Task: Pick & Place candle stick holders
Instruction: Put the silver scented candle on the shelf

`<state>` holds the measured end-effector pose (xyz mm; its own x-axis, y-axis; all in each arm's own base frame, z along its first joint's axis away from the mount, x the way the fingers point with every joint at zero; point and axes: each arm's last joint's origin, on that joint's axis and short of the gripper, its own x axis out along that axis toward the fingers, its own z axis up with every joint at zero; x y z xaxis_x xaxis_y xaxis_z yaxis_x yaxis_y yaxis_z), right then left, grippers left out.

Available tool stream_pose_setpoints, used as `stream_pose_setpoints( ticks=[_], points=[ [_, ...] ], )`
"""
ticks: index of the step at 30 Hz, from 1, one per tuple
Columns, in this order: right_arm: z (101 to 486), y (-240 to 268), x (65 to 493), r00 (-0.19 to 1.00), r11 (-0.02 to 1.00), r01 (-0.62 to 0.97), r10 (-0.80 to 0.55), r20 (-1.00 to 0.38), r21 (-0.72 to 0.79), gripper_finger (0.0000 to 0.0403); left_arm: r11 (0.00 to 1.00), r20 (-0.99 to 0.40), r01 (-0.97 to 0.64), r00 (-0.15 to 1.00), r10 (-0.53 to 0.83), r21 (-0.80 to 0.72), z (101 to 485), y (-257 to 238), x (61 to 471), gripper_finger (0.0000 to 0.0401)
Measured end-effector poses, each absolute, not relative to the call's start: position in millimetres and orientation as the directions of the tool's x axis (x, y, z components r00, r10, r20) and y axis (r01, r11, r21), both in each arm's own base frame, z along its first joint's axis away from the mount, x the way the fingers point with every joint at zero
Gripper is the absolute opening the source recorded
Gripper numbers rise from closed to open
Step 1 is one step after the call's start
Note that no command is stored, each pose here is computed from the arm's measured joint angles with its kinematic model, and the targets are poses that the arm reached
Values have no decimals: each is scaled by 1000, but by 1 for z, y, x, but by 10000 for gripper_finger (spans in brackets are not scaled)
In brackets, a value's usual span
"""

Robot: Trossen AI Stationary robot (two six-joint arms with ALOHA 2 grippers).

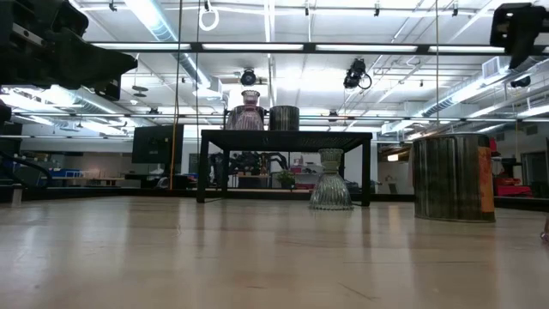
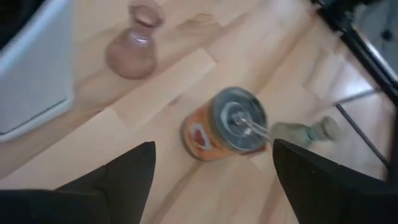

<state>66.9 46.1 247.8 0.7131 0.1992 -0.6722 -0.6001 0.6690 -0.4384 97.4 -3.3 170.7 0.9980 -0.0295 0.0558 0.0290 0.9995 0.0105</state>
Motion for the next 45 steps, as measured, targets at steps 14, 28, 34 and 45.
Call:
stream_pose_setpoints(
  ticks=[14, 28, 34, 45],
  points=[
    [255, 40, 63, 727, 680, -562, 135, -673, -470, 322, 1000, 56, 29, 998, -30, 11, 171, -3, 97, 34],
    [283, 38, 59, 648, 734, -565, 113, -753, -377, 322, 1000, 56, 29, 998, -30, 11, 171, -3, 97, 34],
    [280, 51, 71, 584, 747, -581, 105, -805, -324, 322, 1000, 55, 29, 998, -29, 11, 171, -3, 97, 34],
    [271, 67, 96, 521, 772, -560, 46, -853, -300, 322, 1000, 56, 29, 998, -30, 11, 171, -3, 97, 34]
  ],
)
